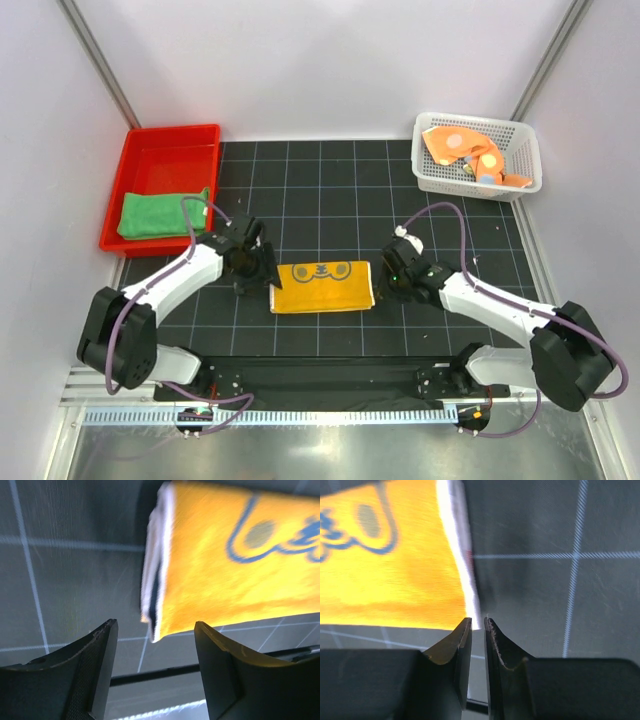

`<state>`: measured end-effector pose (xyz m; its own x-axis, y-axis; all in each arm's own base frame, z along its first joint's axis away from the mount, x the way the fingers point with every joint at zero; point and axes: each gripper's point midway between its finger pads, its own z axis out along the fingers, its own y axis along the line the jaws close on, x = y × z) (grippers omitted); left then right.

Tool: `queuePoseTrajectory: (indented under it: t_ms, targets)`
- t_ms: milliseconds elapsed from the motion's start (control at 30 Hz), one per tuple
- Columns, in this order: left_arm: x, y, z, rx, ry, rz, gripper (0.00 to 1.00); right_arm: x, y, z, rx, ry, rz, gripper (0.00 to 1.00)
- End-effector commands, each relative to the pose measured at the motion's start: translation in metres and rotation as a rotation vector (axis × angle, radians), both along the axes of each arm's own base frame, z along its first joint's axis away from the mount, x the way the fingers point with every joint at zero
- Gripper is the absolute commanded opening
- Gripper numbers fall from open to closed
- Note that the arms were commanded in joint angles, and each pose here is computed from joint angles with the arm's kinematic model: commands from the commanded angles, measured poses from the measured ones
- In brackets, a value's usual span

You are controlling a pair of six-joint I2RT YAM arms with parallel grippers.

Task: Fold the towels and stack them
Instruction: Fold the towel, then neatly place the folded towel into the bin

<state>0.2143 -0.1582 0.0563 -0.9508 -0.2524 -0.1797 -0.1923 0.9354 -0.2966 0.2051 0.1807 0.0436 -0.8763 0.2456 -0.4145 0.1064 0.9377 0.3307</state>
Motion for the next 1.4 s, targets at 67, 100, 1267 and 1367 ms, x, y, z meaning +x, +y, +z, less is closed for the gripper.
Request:
queuePoseTrajectory:
  t_ms: [67,100,1267,1367]
  targets:
    - [0.029,-0.009,0.018,-0.024,-0.112,-0.084,0.68,0.026,0.04,0.045,0.108,-0.087,0.114,0.22]
    - [0.031,-0.01,0.015,-0.034,-0.105,-0.086,0.68,0.027,0.05,0.049,0.146,-0.08,0.139,0.22]
    - [0.042,-0.009,-0.015,0.042,-0.043,-0.055,0.0,0.026,0.083,0.031,0.319,-0.147,0.244,0.44]
    - [0.063,-0.003,0.015,0.109,-0.094,-0.065,0.0,0.028,0.077,0.054,0.303,-0.185,0.234,0.8]
